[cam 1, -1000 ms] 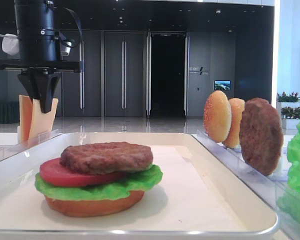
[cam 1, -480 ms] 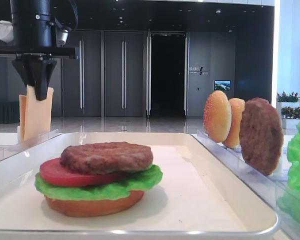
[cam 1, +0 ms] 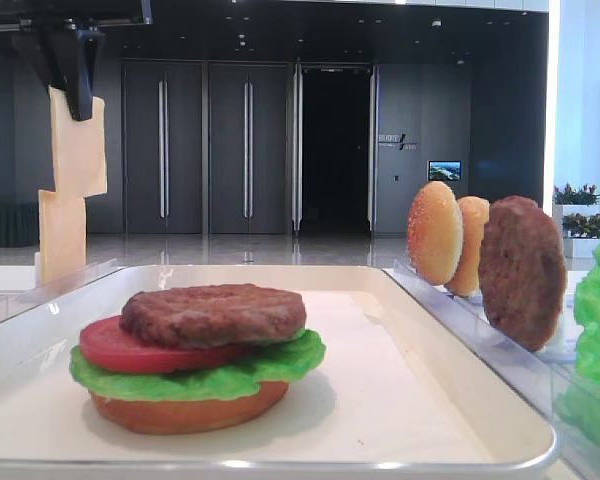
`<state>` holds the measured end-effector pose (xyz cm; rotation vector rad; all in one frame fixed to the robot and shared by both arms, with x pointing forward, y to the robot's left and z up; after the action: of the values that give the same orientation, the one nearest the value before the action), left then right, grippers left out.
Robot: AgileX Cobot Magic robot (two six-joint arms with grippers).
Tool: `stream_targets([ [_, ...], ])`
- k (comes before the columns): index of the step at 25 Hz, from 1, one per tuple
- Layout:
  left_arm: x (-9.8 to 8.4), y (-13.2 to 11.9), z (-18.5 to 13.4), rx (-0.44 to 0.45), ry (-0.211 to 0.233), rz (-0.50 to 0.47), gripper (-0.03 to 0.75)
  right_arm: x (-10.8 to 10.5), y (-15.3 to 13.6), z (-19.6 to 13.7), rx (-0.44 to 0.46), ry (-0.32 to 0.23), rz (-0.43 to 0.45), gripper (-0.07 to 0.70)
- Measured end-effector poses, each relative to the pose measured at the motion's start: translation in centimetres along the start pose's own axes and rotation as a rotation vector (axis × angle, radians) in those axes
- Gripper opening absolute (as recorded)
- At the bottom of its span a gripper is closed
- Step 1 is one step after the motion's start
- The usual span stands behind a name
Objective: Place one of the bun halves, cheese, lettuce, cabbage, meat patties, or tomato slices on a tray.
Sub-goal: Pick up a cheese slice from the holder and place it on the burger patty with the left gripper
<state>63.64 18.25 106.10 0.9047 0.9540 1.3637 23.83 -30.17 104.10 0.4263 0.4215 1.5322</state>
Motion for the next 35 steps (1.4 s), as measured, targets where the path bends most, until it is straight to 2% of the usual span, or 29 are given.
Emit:
stream_targets([
  [8, 0.4, 2.1, -0.6, 0.009, -0.010, 0.002, 0.034, 0.0, 0.0, 0.0, 0.000, 0.000, 0.000, 0.284],
  [13, 0.7, 3.5, -0.9, 0.010, -0.039, 0.002, 0.034, 0.0, 0.0, 0.0, 0.000, 0.000, 0.000, 0.284],
  [19, 1.3, 6.7, -1.9, -0.038, -0.040, -0.016, 0.033, 0.0, 0.0, 0.0, 0.000, 0.000, 0.000, 0.284],
  [23, 2.4, 9.2, -4.6, -0.051, -0.037, -0.026, 0.033, 0.0, 0.0, 0.0, 0.000, 0.000, 0.000, 0.284],
  [26, 3.3, 9.8, -7.9, -0.011, -0.033, -0.031, 0.033, 0.0, 0.0, 0.0, 0.000, 0.000, 0.000, 0.284],
  [29, 4.4, 11.0, -11.3, -0.002, -0.003, -0.047, 0.033, 0.0, 0.0, 0.0, 0.000, 0.000, 0.000, 0.284],
  [35, 6.2, 13.0, -16.4, -0.040, 0.048, -0.072, 0.033, 0.0, 0.0, 0.0, 0.000, 0.000, 0.000, 0.284],
])
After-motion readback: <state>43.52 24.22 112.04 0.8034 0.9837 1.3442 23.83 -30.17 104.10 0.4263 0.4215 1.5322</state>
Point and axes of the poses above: a point on each arm's last joint axis where the gripper is mounted, y pointing back along that axis away from the gripper, x along the wrist's bending axis when the last joint is at zero, z = x × y, the point moved 1 cm from there along -y, pointing out along that axis toward the gripper, and after that the axes turned 3 degrees about y, right-handed, at the moved point
